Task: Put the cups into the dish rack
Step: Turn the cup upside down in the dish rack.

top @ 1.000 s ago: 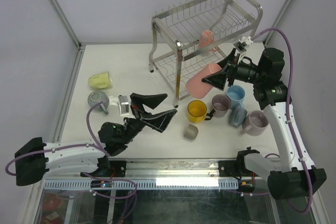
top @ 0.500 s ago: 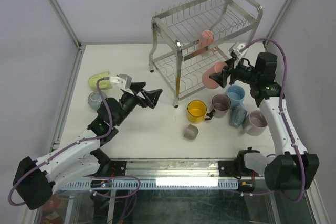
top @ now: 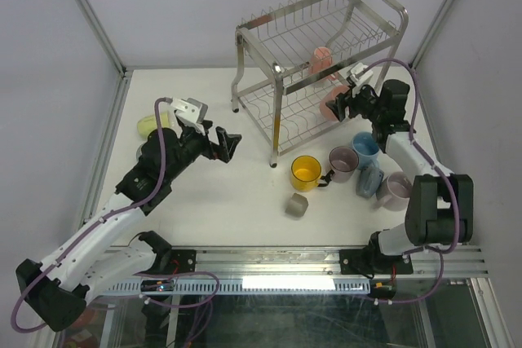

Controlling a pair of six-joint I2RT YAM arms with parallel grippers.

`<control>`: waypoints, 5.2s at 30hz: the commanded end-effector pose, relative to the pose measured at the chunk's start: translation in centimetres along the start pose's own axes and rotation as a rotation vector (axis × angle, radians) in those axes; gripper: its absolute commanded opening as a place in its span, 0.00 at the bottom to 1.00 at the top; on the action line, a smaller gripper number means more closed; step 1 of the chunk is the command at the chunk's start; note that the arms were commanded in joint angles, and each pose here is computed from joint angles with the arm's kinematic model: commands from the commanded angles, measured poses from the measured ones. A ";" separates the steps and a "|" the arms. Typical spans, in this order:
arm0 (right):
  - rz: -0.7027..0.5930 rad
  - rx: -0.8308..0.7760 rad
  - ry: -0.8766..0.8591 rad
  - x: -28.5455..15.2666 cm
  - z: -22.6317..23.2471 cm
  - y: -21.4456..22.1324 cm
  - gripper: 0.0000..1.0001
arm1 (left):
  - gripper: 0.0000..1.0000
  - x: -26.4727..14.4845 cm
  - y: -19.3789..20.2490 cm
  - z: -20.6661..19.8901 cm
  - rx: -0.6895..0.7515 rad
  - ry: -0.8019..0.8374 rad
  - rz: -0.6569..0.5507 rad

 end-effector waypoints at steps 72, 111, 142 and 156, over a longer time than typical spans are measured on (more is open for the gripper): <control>-0.057 0.156 0.146 8.9 -6.1 2.1 0.96 | 0.99 -2.4 3.0 2.2 0.180 -0.079 0.111; -0.147 -0.335 -0.296 7.1 -4.0 5.8 0.19 | 0.99 -2.3 3.2 2.8 0.181 -0.120 0.111; -0.103 -0.487 0.016 13.7 -9.3 5.5 0.15 | 0.99 -2.2 3.3 3.1 0.182 -0.128 0.118; -0.060 -0.527 0.084 14.2 -10.8 5.4 0.20 | 0.99 -2.2 3.3 3.1 0.180 -0.125 0.118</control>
Point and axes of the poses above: each gripper's point midway between its finger pads, its own x axis out along the fingers, its own z axis along the line the jaws close on, y = z × x, the point moved 8 cm from there along -x, back along the fingers, and after that the axes turned 5 degrees about x, right-handed, at the moved point
